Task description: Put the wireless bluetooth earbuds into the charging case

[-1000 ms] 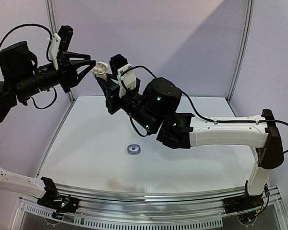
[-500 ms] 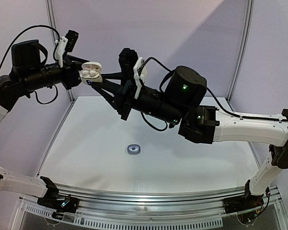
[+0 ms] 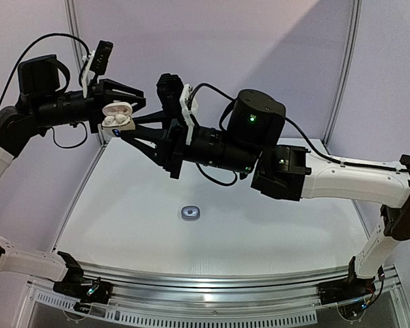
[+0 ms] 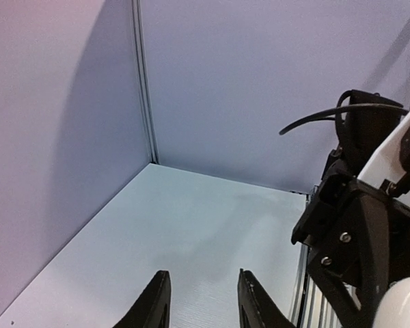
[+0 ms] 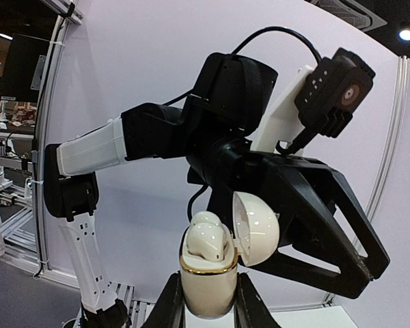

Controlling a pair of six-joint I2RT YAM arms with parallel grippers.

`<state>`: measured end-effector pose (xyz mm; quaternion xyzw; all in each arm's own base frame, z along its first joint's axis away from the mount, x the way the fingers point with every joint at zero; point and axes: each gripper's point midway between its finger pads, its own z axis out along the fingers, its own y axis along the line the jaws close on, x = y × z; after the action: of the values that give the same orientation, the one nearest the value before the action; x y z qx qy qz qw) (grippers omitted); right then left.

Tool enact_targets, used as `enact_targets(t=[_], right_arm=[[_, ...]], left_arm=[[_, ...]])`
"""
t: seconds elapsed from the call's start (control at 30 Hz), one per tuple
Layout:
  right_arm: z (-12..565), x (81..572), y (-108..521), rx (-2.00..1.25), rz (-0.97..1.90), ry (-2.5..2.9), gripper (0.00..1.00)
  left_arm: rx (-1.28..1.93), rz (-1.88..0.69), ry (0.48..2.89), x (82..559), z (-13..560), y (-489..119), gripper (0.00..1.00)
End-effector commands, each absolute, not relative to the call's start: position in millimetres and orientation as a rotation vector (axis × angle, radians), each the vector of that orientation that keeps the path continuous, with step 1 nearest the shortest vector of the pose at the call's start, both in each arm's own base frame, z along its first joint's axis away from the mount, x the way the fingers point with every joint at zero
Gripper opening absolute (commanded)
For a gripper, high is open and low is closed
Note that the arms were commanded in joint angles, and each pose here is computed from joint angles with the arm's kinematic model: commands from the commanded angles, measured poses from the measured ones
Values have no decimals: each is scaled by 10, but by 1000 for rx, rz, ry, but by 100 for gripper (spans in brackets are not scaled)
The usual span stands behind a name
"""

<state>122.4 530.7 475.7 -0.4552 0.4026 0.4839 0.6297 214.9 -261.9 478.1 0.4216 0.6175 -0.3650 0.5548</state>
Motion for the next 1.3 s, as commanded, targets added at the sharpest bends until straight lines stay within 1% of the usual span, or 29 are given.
enact_targets(t=[0.0,0.23,0.37,0.47,0.57,0.6,0.67,0.73,0.77,0.83,0.9,0.97,1.07,1.2,1.27], right_arm=[[4704,1333,5398,-1023,1108,980,0],[4647,1585,5377,-945,1095,1081,0],[4641,1649,5360,-922,1095,1100,0],[4633,1683,5339,-919,1093,1108,0],[4516,1937,5257,-840,1081,1222,0],[4485,2045,5181,-790,1075,1264,0],[4311,2334,4997,-681,1026,1366,0],[4202,2678,4718,-556,1029,1473,0],[4123,2834,4583,-500,1027,1532,0],[3922,3078,4349,-362,1058,1662,0],[3737,3212,4198,-300,1041,1746,0],[3518,3325,4074,-237,1002,1847,0],[2963,3418,3964,-117,1029,2053,0],[2193,3344,3909,44,1173,2277,0],[1813,3253,3921,80,1194,2389,0]], left_arm=[[1044,-911,1394,1969,4871,-2644,35],[1095,-859,1322,1829,4917,-2626,34],[1100,-831,1326,1812,4883,-2605,34],[1035,-765,1341,1916,4951,-2533,35],[893,-597,1388,2209,5058,-2336,37],[839,-532,1406,2321,5076,-2241,39],[740,-405,1452,2520,5048,-2044,49],[673,-325,1497,2639,4970,-1895,65],[661,-311,1518,2661,4916,-1860,76],[654,-312,1555,2675,4806,-1845,89],[650,-322,1593,2683,4688,-1844,98],[654,-325,1645,2705,4517,-1852,99],[654,-323,1704,2733,4317,-1844,99],[642,-324,1743,2751,4169,-1808,99],[644,-331,1749,2745,4139,-1805,99]])
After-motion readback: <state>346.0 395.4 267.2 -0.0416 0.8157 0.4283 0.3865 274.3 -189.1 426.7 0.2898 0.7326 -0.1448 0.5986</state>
